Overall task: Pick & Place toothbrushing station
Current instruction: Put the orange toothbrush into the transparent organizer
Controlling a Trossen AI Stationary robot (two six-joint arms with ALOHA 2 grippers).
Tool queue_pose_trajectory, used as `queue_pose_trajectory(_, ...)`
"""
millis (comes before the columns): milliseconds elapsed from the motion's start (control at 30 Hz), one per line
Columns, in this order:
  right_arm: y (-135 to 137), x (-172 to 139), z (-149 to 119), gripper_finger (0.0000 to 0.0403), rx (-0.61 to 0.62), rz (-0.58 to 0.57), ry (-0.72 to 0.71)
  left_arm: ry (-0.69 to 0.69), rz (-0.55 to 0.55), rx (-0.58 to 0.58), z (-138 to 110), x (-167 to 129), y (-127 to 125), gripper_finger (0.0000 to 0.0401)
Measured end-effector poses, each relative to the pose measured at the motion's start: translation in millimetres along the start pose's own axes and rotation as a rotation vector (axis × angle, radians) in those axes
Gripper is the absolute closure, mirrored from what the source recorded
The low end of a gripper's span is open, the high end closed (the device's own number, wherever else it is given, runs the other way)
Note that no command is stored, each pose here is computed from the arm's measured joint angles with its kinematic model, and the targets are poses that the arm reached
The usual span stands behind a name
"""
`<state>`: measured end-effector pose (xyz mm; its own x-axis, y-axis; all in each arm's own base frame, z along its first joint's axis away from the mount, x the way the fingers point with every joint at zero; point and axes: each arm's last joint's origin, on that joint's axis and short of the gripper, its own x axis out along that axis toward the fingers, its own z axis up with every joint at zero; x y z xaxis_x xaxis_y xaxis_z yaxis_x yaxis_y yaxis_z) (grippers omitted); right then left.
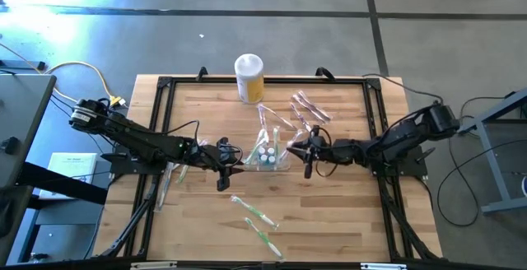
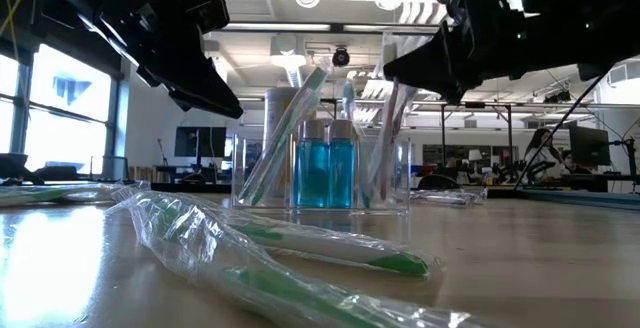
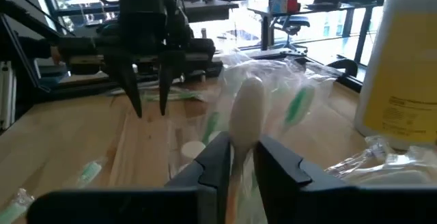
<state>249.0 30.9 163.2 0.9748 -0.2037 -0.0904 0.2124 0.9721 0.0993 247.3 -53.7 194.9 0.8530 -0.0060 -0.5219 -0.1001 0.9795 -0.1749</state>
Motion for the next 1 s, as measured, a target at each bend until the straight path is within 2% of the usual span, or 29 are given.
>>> queue_pose_trajectory(233,0.6,0.0,-1.9,0.0275,-0.007,0.01,0.018,0.002,-0.005,-0.029,0.0,0.0,-0.1,0.0291)
queue_pose_trajectory(500,1.3,-0.2,-1.8,0.0155,-0.008,0.012,0.016,0.002,-0.005,-0.019,-0.1,0.0,-0.1,0.0291)
queue_pose_trajectory(667,2.2,-0.4,-0.1,0.0093,-0.064,0.015,-0.002,0.002,-0.005,-0.018,-0.1,0.0,-0.1,0.0291)
queue_pose_trajectory(833,8.6,-4.7,6.4,0.0065,-0.163,0.015,-0.051,0.008,-0.003,-0.018,-0.6,0.0,0.0,0.0291)
queue_pose_trajectory(1000,13.7,-13.2,17.6,0.0062,-0.242,-0.09,-0.1,0.012,-0.002,-0.021,-1.0,0.0,0.2,0.0291)
